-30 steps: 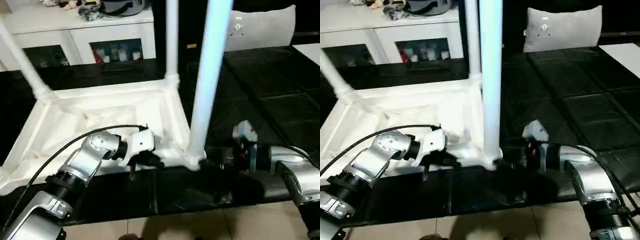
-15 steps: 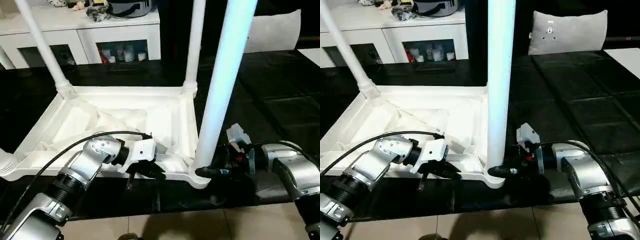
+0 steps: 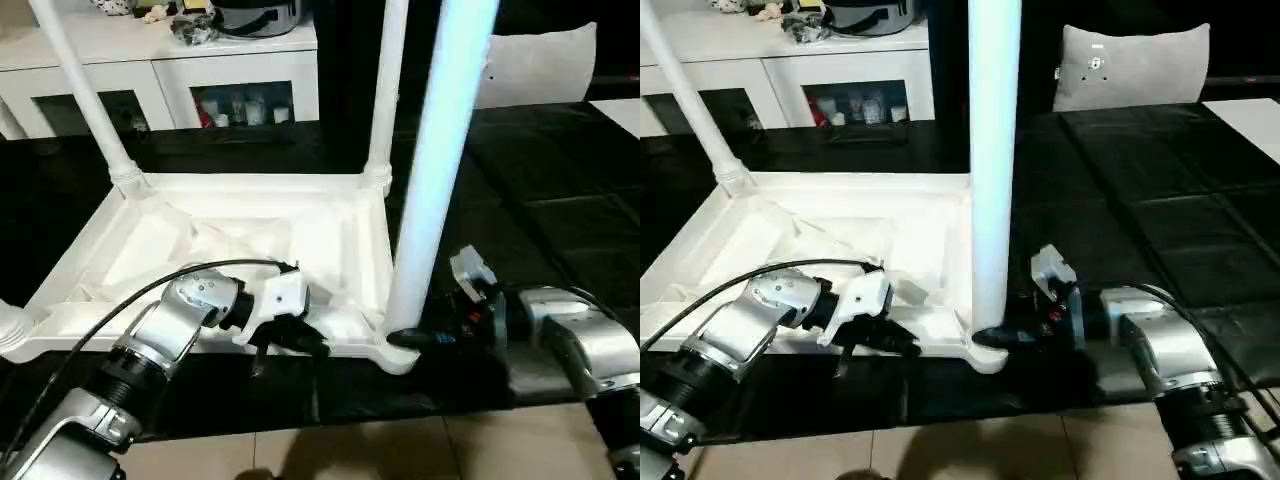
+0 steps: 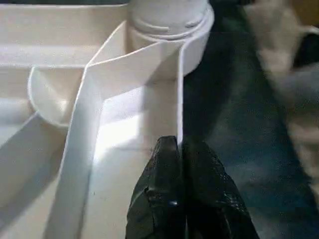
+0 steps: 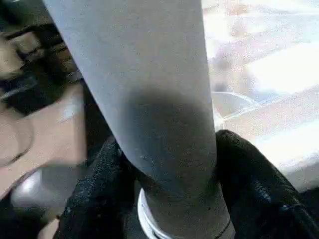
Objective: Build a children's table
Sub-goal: Rotate leg to tighten
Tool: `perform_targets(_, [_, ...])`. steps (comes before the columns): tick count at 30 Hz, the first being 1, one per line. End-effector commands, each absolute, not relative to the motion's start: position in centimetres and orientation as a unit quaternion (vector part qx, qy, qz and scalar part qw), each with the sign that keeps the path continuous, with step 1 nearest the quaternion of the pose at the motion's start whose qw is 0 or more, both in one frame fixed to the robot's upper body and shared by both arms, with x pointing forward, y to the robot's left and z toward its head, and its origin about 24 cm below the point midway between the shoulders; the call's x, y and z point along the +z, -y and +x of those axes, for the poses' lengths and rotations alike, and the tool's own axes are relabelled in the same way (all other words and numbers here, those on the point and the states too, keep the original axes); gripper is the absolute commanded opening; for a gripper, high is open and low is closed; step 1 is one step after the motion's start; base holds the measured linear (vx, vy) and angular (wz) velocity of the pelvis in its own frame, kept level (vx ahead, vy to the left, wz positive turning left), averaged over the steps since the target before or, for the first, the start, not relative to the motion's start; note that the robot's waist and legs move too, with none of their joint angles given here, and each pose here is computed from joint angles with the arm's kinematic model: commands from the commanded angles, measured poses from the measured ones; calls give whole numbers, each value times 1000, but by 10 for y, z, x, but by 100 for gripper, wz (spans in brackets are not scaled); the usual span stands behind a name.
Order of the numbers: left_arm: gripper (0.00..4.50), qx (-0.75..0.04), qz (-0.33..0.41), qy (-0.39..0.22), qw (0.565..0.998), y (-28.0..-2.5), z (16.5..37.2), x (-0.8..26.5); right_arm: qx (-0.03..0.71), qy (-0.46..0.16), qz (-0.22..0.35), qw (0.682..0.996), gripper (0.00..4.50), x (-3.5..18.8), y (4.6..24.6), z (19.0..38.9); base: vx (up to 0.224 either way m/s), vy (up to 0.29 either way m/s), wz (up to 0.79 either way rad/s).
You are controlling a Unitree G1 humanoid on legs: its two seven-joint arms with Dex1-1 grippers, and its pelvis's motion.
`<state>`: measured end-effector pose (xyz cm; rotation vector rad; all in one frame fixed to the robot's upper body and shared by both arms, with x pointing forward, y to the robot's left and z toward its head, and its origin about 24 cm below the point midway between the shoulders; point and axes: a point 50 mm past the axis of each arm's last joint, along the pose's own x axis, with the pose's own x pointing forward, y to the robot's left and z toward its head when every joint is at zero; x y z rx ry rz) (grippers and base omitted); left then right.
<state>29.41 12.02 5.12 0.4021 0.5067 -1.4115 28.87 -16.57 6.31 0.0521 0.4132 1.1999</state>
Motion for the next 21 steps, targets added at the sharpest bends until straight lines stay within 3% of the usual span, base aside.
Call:
perform_targets(1, [0,-630,146,-193,737,-86,299,61,456,-211,35,864,210,59,153,311,0,0,0])
perform_targets(2, [0,-591,130,-194,772,-79,308,63,385,-217,35,896,209,56,147,323,0,0,0])
perform_targets(3, [0,-591,130,-194,772,-79,308,63,385,-217,35,896,209,56,147,323,0,0,0])
perform_targets(4, [0,-557,121,-195,798,-75,315,65,331,-221,40,916,209,53,144,331,0,0,0])
perform_targets(7, [0,-522,121,-191,823,-69,324,67,285,-224,45,931,209,49,139,337,0,0,0])
perform_targets(10, [0,-492,105,-180,845,-62,329,71,253,-179,10,951,209,51,134,343,0,0,0])
perform_targets(11, [0,-491,106,-178,846,-61,330,72,254,-176,28,951,209,51,132,343,0,0,0])
perform_targets(13, [0,-491,115,-178,845,-62,329,72,257,-158,64,951,260,55,129,341,0,0,0])
perform_targets(20, [0,-513,150,-170,828,-71,327,68,310,-124,53,941,319,59,140,332,0,0,0])
perform_targets(21, [0,-526,162,-165,818,-76,325,67,348,-119,41,929,327,62,149,325,0,0,0])
